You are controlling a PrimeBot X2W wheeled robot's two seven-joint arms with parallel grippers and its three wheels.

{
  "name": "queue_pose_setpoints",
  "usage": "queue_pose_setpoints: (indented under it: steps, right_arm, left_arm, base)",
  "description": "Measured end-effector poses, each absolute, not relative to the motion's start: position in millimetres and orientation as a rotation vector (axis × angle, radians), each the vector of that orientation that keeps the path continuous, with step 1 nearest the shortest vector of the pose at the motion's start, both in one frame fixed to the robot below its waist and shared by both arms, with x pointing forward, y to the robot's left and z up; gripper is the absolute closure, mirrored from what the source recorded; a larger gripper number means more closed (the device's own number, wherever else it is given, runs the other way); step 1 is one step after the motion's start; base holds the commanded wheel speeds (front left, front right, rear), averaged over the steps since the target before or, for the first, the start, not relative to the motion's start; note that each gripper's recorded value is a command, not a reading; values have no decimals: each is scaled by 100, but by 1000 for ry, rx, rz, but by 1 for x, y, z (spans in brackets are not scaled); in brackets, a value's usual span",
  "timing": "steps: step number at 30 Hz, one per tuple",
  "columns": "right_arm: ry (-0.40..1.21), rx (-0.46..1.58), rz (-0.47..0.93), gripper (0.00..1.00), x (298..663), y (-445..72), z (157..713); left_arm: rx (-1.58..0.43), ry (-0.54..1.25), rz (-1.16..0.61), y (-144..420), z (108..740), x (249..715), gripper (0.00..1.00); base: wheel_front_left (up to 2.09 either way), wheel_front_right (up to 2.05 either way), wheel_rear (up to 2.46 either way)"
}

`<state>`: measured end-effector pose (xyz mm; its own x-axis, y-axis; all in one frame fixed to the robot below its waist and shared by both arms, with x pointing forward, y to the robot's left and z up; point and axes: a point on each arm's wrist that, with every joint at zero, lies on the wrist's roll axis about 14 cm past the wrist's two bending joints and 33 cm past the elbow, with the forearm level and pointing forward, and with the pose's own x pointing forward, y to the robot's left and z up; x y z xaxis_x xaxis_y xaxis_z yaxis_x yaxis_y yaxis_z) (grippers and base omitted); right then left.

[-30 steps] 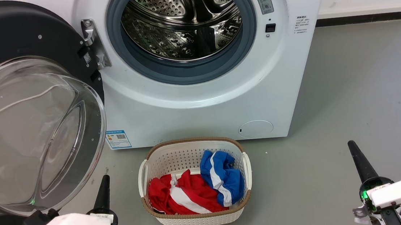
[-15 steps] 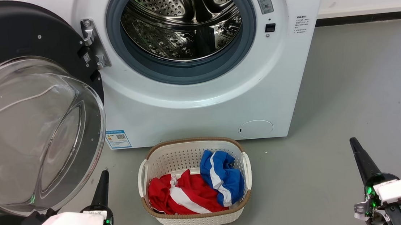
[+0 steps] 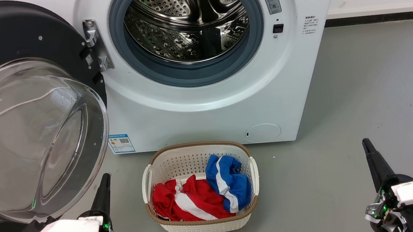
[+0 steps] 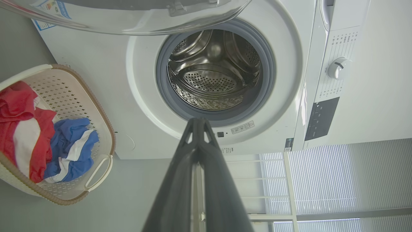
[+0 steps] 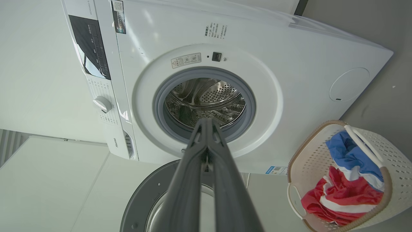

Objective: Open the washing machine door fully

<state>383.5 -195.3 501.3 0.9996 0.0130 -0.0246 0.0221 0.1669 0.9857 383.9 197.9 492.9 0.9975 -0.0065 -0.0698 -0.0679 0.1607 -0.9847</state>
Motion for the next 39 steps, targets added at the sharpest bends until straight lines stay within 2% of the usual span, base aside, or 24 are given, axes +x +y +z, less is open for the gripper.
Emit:
queue_pose_setpoints:
  steps: [24, 39]
  right_arm:
    - [7, 1572, -9, 100, 387, -200, 504]
    - [6, 1574, -8, 100, 388, -201, 505]
  left_arm:
    - [-1572, 7, 8, 201, 504, 388, 100]
    - [-1574, 5, 8, 201, 505, 388, 100]
  base:
    - [0, 0, 0]
    - [0, 0, 0]
